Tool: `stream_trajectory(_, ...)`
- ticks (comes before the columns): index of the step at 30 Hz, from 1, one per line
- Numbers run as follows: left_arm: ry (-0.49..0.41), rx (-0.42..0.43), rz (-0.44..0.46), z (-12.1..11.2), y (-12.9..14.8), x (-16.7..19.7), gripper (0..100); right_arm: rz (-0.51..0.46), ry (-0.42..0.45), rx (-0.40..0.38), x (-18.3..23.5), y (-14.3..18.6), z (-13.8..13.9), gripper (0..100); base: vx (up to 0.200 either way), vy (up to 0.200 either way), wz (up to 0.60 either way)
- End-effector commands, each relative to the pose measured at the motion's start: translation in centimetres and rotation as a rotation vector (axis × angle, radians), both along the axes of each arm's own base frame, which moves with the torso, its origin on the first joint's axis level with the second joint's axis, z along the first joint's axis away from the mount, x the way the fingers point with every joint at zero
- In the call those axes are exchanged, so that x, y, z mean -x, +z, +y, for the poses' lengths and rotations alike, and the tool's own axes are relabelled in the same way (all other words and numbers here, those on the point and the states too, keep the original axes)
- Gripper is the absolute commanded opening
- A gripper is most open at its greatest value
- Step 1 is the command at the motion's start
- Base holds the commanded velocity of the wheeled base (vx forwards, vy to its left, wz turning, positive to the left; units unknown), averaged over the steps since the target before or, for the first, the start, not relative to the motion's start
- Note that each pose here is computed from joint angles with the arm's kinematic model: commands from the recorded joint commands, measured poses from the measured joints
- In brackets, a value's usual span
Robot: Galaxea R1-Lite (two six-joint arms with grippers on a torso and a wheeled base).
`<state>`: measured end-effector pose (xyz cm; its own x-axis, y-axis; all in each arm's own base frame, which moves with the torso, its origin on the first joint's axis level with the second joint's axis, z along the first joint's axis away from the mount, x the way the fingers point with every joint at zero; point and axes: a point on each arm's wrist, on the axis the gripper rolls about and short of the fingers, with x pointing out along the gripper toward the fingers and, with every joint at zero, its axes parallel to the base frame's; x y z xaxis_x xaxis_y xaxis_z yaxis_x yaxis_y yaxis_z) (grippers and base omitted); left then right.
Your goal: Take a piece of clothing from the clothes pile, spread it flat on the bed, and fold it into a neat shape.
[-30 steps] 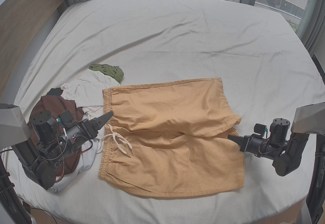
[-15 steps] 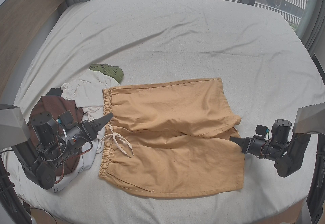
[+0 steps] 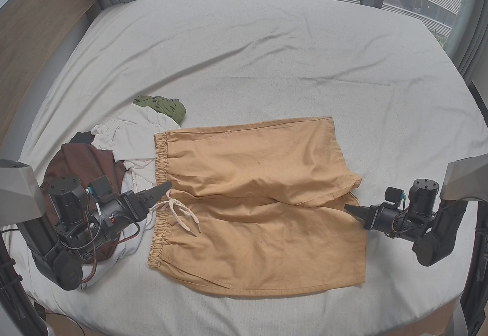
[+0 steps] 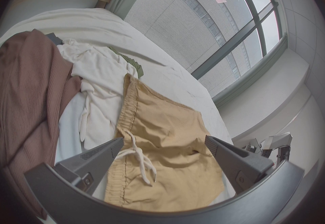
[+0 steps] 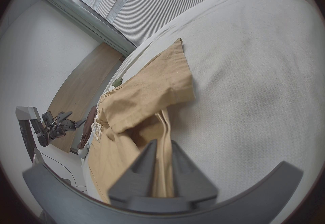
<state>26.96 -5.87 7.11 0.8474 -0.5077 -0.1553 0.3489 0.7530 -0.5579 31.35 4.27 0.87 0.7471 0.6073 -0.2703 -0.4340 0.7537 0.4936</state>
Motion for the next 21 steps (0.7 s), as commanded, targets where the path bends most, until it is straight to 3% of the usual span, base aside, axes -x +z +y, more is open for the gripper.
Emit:
stream_trajectory(1, -0.026, -0.008, 0.057, 0.1, -0.8, 1.2, 100, -0.041, -0.012, -0.003, -0.5, 0.5, 0.0, 100, 0.0, 0.0, 0.0)
stream_trajectory(7, -0.079, -0.048, 0.107, 0.3, -1.8, 2.7, 100, -0.061, -0.023, -0.002, -0.5, 0.9, 0.1, 100, 0.0, 0.0, 0.0)
stream_trajectory(19, -0.096, -0.065, 0.087, 0.2, -1.8, 2.5, 100, -0.051, -0.015, 0.005, -0.5, 0.5, 0.3, 100, 0.0, 0.0, 0.0)
stream_trajectory(20, -0.096, -0.065, 0.087, 0.2, -1.8, 2.5, 100, -0.049, -0.017, 0.005, -0.5, 0.4, 0.3, 0, 0.0, 0.0, 0.0)
stream_trajectory(21, -0.096, -0.065, 0.085, 0.2, -1.8, 2.5, 100, -0.045, -0.017, 0.006, -0.7, 0.1, 0.3, 0, 0.0, 0.0, 0.0)
